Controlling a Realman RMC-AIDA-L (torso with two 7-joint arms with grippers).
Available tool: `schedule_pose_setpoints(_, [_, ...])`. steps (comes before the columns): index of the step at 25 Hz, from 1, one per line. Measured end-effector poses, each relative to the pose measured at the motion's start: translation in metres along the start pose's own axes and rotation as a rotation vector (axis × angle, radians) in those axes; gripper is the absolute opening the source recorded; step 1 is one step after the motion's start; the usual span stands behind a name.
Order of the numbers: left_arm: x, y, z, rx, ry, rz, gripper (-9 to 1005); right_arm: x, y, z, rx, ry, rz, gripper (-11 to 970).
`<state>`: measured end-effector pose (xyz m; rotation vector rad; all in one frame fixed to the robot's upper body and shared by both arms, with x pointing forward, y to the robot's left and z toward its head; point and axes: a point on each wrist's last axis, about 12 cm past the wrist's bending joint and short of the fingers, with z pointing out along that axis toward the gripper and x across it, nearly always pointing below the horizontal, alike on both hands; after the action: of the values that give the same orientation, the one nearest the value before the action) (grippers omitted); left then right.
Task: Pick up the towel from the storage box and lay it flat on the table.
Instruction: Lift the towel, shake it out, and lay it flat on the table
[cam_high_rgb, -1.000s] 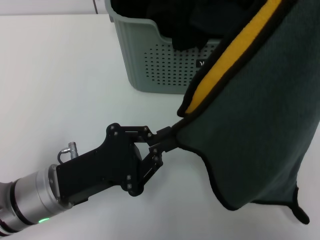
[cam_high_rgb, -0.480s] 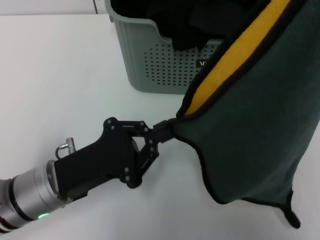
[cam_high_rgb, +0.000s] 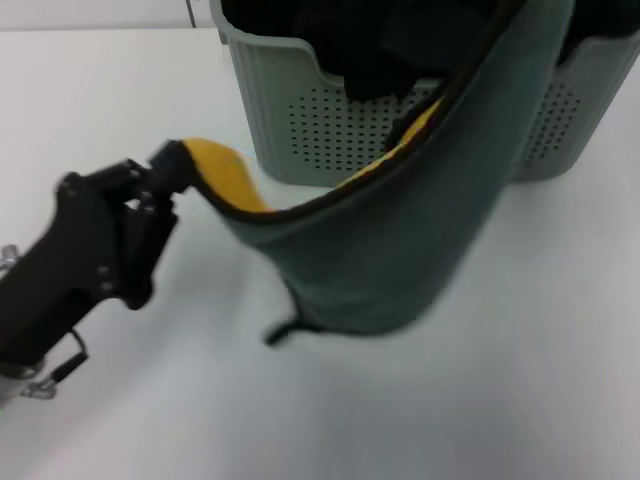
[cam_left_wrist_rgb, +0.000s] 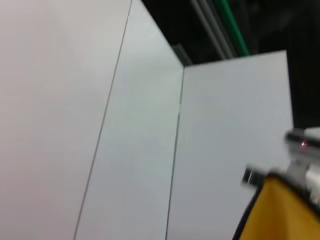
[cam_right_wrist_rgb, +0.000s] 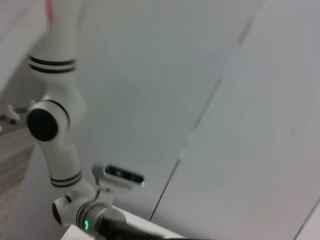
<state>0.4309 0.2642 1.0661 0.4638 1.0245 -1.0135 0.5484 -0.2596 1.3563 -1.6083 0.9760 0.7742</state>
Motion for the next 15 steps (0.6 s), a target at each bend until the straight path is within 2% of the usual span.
schedule_pose_setpoints(2, [-0.010, 0.004, -0.002, 0.026, -0.027, -0.014, 19, 0.009, 0.005, 0.002, 0.018, 0.002, 0.093, 0])
schedule_pose_setpoints(7, [-0.029, 0.015, 0.000, 0.094, -0.049, -0.076, 16, 0.015, 0.019, 0.010, 0.072, 0.059, 0.230, 0])
schedule_pose_setpoints(10, [-0.038, 0.017, 0.000, 0.134, -0.051, -0.086, 14, 0.015, 0.037, 0.013, 0.134, 0.118, 0.276, 0])
schedule_pose_setpoints(15, [-0.052, 0.012, -0.010, 0.154, -0.052, -0.132, 14, 0.015, 0.080, 0.009, 0.188, 0.177, 0.360, 0])
